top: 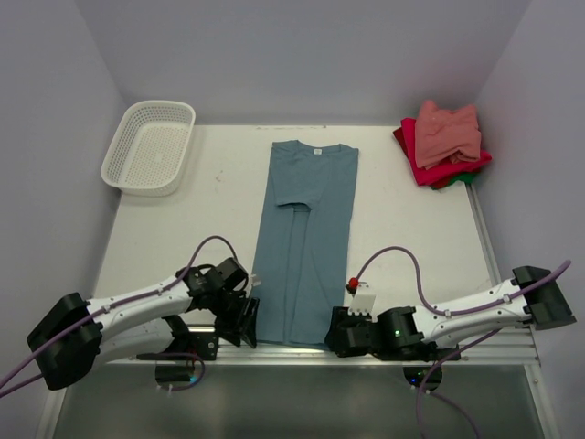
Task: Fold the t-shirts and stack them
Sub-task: Fold the tshirt
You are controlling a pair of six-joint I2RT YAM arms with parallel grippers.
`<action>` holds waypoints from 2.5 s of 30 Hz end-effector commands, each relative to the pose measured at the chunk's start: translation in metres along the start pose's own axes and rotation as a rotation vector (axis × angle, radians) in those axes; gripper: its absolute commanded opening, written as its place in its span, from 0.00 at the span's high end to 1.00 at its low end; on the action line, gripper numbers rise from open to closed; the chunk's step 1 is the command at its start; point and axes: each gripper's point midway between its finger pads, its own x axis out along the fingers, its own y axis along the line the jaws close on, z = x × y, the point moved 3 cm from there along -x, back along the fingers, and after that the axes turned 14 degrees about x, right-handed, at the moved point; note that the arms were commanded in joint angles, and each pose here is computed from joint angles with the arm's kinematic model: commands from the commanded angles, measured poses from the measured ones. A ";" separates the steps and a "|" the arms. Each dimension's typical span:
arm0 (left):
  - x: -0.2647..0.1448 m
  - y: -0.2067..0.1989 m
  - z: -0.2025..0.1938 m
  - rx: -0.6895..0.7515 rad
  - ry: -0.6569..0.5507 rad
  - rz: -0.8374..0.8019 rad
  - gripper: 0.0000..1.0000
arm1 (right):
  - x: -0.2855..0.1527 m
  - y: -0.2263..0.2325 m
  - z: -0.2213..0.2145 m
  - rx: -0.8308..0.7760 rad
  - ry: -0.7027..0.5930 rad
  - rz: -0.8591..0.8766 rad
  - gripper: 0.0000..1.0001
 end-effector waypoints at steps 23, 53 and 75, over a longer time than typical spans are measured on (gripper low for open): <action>0.016 0.025 0.023 -0.002 -0.139 0.231 0.49 | 0.012 0.004 0.003 0.010 -0.077 -0.018 0.59; -0.047 -0.019 0.110 0.088 -0.685 0.194 1.00 | -0.044 0.018 0.088 -0.073 -0.432 -0.013 1.00; -0.096 -0.042 0.198 0.168 -1.058 0.318 1.00 | -0.010 0.082 0.223 -0.184 -0.602 -0.105 1.00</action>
